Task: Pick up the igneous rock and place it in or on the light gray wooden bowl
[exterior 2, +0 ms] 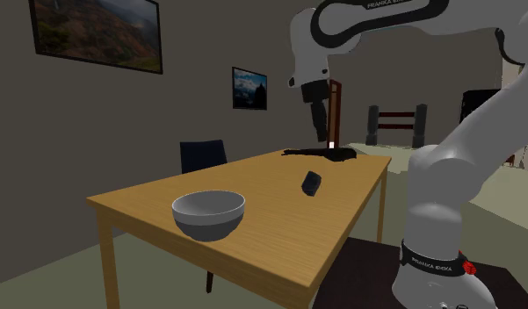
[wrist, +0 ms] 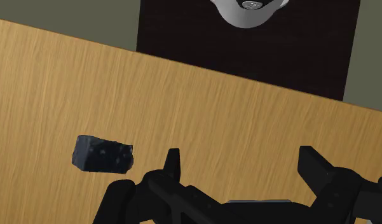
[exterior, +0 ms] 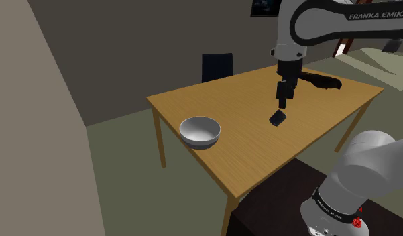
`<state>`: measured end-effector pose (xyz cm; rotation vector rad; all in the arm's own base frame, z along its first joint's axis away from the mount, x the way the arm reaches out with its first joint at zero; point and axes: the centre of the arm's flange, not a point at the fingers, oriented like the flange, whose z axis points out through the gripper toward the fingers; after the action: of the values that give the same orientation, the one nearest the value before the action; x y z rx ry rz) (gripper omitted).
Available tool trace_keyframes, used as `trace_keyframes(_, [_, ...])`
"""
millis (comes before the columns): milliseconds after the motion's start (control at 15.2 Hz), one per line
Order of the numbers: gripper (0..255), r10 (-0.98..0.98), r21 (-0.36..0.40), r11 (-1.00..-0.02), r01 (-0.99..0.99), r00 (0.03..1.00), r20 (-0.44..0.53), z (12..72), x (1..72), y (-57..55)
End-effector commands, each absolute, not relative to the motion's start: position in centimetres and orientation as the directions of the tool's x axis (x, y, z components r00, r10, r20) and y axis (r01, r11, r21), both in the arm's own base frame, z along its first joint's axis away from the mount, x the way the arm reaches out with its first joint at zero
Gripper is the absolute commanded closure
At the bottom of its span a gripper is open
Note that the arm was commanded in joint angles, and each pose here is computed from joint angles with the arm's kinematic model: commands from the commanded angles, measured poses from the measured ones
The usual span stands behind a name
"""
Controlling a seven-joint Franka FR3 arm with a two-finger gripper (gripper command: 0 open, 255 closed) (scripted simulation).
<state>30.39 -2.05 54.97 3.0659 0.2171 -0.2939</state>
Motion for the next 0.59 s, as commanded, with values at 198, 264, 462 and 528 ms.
trace_keyframes(198, [0,0.261,0.055,-0.961,0.27,0.956,-0.132,53.0,28.7,-5.0])
trace_keyframes(264, [0,0.302,0.061,-0.949,0.31,0.947,-0.112,52.3,28.2,-6.1])
trace_keyframes(462, [0,0.424,0.086,-0.9,0.427,0.904,-0.054,50.3,27.2,-9.3])
trace_keyframes(528, [0,0.463,0.096,-0.881,0.464,0.886,-0.036,49.6,27.0,-10.4])
